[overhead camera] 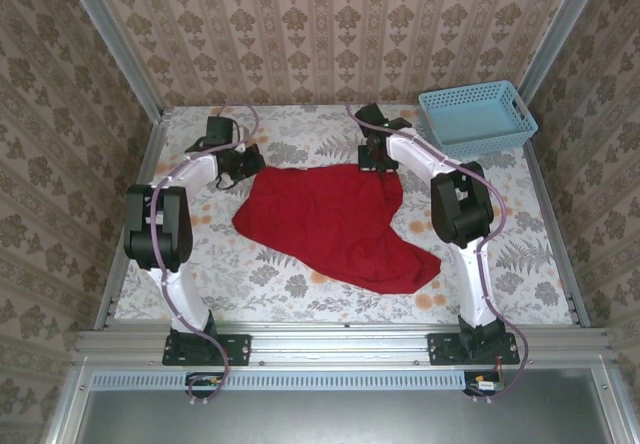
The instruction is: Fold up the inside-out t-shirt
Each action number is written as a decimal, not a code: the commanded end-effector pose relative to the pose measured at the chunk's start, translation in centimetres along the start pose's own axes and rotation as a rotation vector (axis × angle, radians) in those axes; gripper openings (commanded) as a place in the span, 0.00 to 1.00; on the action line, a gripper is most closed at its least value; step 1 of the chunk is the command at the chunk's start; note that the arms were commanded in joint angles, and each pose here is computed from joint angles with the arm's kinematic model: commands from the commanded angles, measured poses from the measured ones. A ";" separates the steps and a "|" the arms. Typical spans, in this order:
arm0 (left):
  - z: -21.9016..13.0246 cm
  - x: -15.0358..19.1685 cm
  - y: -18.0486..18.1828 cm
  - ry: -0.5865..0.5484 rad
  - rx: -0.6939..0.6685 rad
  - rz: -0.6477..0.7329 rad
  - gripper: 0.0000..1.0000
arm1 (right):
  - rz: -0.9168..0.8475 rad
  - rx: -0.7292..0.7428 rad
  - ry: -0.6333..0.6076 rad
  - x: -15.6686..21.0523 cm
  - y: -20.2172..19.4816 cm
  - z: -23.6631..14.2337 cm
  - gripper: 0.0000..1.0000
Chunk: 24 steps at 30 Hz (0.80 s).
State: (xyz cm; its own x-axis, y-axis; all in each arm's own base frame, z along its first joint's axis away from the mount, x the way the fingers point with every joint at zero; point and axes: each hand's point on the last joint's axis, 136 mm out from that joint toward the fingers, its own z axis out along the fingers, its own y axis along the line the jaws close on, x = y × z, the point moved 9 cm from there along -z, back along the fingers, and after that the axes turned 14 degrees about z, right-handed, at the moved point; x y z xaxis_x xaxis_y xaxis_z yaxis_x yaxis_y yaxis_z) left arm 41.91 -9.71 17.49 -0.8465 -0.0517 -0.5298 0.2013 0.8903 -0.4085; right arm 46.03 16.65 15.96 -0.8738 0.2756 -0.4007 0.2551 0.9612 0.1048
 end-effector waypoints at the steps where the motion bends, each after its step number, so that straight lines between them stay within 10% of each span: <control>1: -8.7 -3.9 -3.2 -0.187 -0.070 0.108 0.00 | -0.016 -0.079 -0.191 -2.0 -0.6 -10.0 0.00; 8: -28.9 -3.5 -9.3 -0.719 -0.212 0.256 0.00 | 0.027 -0.315 -0.481 0.6 -4.7 -23.1 0.00; 14: -39.2 0.5 -13.0 -1.013 -0.159 0.341 0.00 | -0.056 -0.549 -0.625 5.4 -3.9 -30.7 0.00; 18: -39.7 0.4 -13.9 -1.002 -0.095 0.374 0.00 | -0.003 -0.514 -0.655 6.1 -4.9 -31.4 0.00; 24: -29.1 -1.7 -15.0 -0.656 0.046 0.409 0.00 | 0.129 -0.231 -0.562 6.9 -8.2 -26.1 0.00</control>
State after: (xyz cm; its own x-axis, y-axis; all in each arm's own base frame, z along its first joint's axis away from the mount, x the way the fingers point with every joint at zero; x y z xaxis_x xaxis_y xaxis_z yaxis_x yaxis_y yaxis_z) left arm 22.70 -6.87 50.67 -0.0615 -0.0794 -0.9949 0.3939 0.9140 -0.0973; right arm 26.86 13.40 39.71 -0.4441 0.3806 -0.8111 -0.0297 0.8985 0.4379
